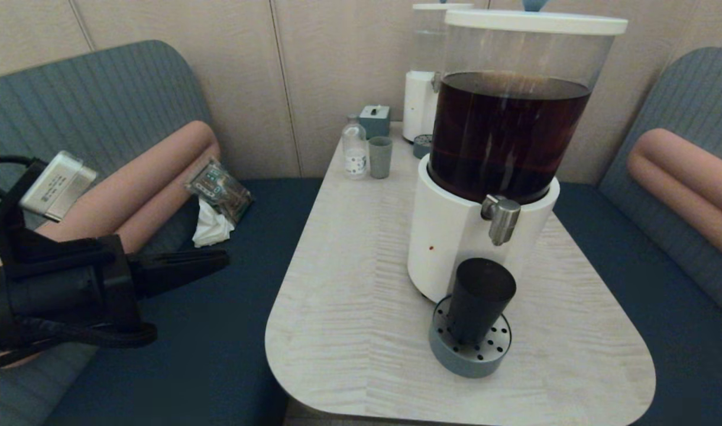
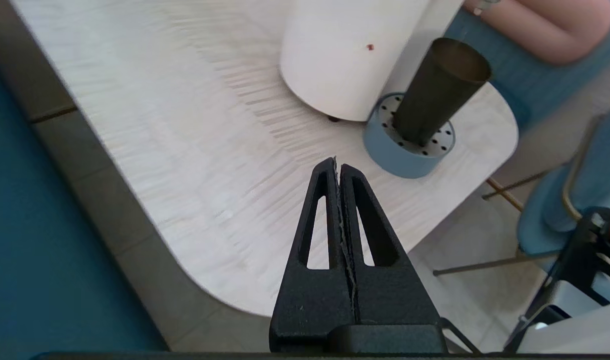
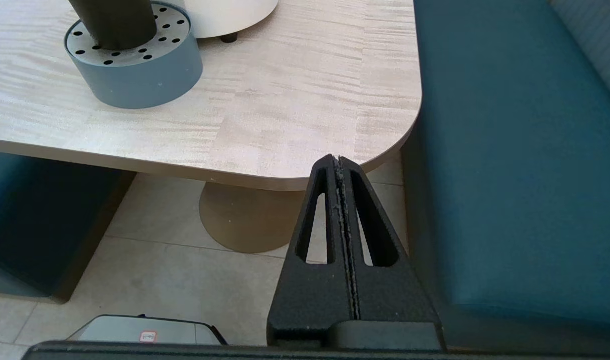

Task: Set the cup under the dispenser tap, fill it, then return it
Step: Turn off the faucet

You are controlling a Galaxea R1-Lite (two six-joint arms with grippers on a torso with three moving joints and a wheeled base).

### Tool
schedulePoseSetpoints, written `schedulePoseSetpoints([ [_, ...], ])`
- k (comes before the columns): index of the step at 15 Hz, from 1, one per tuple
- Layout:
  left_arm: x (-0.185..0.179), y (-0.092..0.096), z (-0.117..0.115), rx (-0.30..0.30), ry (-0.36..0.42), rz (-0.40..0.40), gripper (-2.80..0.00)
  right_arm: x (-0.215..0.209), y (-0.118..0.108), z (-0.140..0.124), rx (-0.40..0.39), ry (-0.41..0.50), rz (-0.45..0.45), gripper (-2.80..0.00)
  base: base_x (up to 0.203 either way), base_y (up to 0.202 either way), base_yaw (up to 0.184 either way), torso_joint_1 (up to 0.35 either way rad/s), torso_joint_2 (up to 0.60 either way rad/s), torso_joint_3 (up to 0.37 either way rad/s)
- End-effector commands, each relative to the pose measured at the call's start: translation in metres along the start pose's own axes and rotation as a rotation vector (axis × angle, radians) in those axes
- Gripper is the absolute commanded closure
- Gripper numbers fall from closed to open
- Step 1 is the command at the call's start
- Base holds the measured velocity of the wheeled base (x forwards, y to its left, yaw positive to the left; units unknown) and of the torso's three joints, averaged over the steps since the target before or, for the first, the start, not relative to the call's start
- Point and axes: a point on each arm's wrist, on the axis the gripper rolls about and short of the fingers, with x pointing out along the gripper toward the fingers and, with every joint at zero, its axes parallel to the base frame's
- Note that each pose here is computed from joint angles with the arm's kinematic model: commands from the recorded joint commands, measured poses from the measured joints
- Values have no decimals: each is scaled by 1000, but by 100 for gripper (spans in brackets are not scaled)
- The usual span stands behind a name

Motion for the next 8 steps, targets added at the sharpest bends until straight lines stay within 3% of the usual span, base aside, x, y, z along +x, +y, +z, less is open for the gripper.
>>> schedulePoseSetpoints([
  [1, 11, 3, -2, -7, 15, -30, 0, 0, 0, 0, 1, 3, 1, 0, 0, 0, 0, 0, 0, 0],
  [5, 43, 14, -5, -7, 25, -80, 0, 0, 0, 0, 1, 3, 0, 0, 0, 0, 0, 0, 0, 0],
  [8, 71, 12, 7, 24, 4, -149, 0, 0, 0, 0, 1, 3, 0, 0, 0, 0, 0, 0, 0, 0],
])
